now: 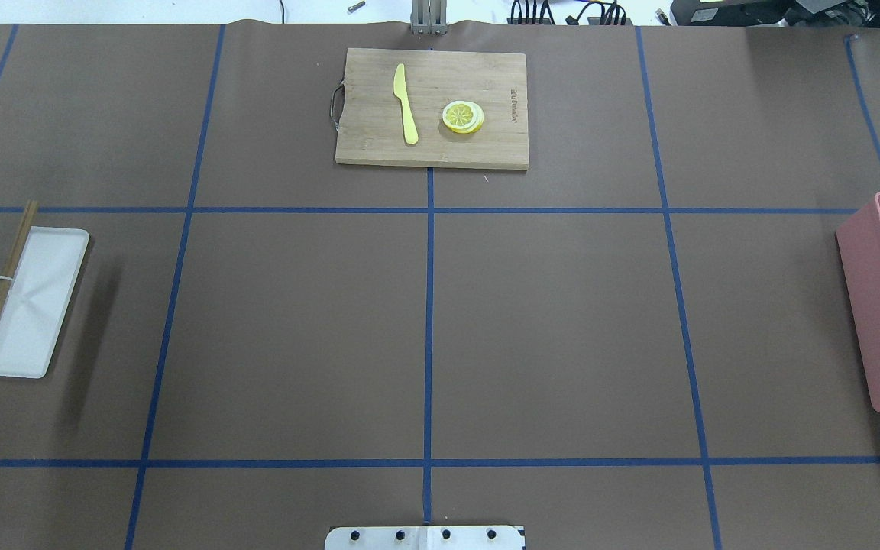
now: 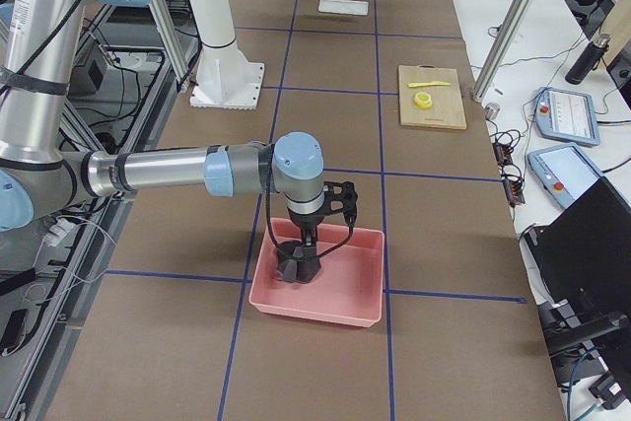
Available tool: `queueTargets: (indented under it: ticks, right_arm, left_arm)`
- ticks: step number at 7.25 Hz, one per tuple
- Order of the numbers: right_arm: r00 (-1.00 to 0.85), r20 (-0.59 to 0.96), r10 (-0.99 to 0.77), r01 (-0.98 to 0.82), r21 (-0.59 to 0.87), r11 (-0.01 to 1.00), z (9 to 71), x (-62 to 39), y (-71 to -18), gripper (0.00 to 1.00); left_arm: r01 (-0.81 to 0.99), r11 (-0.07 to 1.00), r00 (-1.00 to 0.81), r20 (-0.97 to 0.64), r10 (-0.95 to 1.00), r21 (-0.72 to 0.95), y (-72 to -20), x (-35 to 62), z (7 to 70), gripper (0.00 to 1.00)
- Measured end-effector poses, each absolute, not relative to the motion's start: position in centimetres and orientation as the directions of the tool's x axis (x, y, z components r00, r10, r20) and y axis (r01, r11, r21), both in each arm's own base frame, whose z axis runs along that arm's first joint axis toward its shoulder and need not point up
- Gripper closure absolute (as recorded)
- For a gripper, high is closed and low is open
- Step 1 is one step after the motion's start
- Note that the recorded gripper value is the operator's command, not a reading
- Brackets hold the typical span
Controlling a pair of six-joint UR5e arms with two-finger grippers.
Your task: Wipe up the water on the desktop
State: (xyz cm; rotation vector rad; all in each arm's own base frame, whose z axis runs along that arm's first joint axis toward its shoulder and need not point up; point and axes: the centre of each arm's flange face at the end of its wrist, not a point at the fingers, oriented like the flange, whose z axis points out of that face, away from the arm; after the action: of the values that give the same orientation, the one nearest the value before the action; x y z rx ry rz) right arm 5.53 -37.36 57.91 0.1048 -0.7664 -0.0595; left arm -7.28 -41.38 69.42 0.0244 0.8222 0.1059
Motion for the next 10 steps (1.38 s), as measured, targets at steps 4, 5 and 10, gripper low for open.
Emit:
queueTargets:
  ticks: [4,5,10]
  right_arm:
    - [0.719,0.689,-0.094,0.017,0.119,0.993,57.83,5.49,-37.45,0.00]
    - [0.719,0.689,-0.095,0.017,0.119,0.993,57.84,5.49,-37.44,0.00]
    - [0.719,0.689,-0.094,0.018,0.116,0.993,57.96,5.47,-37.38,0.00]
  left_arm:
    - [-0.086,0.994,0.676,-0.730,0.103,0.061,-41.38,-7.22,69.49,0.02]
    - [-0.086,0.994,0.676,-0.730,0.103,0.061,-41.38,-7.22,69.50,0.02]
    - [-0.087,0.995,0.675,-0.731,0.097,0.052,-41.26,-7.21,70.03,0.02]
